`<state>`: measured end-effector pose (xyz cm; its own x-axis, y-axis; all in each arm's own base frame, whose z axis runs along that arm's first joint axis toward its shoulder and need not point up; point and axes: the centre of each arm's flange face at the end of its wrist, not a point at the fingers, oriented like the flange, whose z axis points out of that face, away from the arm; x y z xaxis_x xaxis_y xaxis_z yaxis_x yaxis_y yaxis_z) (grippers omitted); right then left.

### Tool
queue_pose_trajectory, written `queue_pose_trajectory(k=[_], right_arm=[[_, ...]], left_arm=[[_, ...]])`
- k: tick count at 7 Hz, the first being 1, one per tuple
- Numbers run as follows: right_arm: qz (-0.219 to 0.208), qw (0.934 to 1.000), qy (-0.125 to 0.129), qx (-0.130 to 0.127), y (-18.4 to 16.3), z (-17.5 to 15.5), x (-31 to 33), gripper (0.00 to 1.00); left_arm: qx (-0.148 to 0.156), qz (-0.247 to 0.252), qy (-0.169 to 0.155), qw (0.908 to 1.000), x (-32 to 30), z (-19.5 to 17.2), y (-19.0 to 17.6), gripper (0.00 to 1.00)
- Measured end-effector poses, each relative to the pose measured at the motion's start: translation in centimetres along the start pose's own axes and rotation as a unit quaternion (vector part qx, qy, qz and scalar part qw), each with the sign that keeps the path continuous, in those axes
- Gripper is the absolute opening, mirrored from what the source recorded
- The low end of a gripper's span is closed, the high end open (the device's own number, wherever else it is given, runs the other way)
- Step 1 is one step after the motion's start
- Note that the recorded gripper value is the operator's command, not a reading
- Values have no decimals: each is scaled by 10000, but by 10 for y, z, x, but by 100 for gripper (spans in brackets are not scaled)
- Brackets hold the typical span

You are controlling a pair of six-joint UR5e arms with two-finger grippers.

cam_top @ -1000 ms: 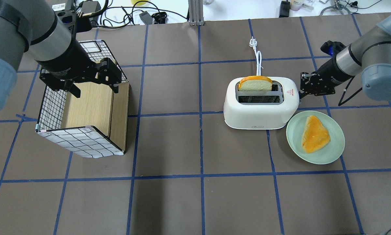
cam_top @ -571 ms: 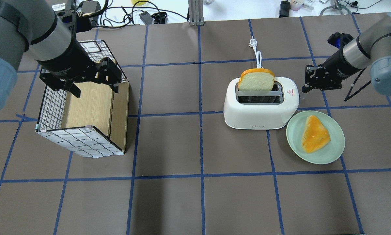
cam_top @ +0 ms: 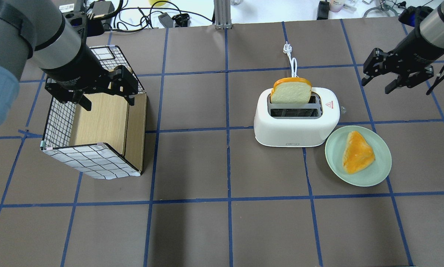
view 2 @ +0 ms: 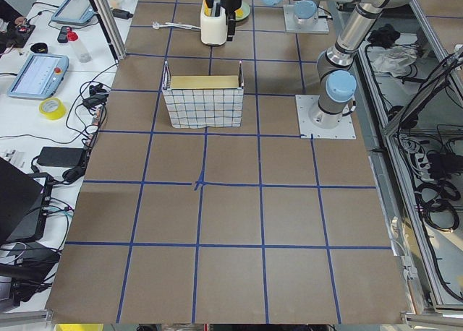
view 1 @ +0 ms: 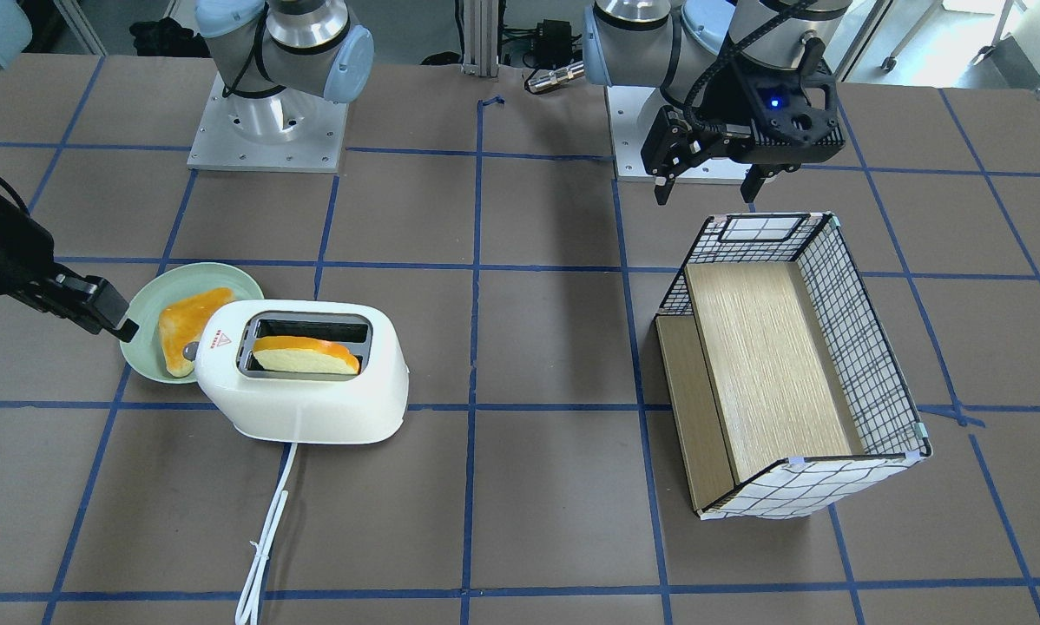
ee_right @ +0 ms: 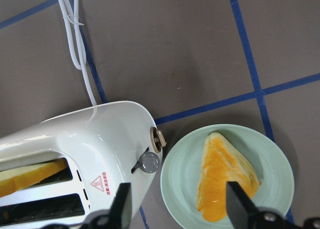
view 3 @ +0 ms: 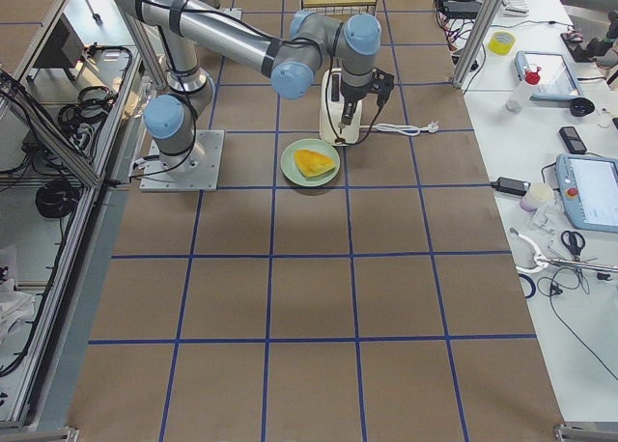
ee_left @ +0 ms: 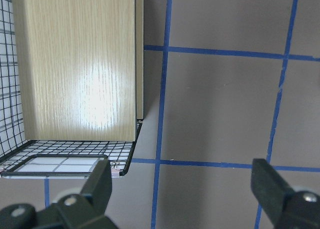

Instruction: Press toaster with right arm

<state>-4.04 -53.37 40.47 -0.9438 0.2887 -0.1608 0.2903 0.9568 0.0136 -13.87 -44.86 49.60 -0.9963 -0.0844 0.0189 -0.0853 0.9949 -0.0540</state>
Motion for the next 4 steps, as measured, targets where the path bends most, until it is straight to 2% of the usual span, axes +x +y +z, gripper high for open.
queue_pose_trajectory(k=[2, 4], right_arm=[[-93, 9996, 255, 107, 20, -31, -12, 100], [-369, 9982, 465, 118, 38, -61, -51, 100]], left_arm=[[-2, 0, 2, 10000, 0, 0, 0, 100], [-2, 0, 2, 10000, 0, 0, 0, 100]])
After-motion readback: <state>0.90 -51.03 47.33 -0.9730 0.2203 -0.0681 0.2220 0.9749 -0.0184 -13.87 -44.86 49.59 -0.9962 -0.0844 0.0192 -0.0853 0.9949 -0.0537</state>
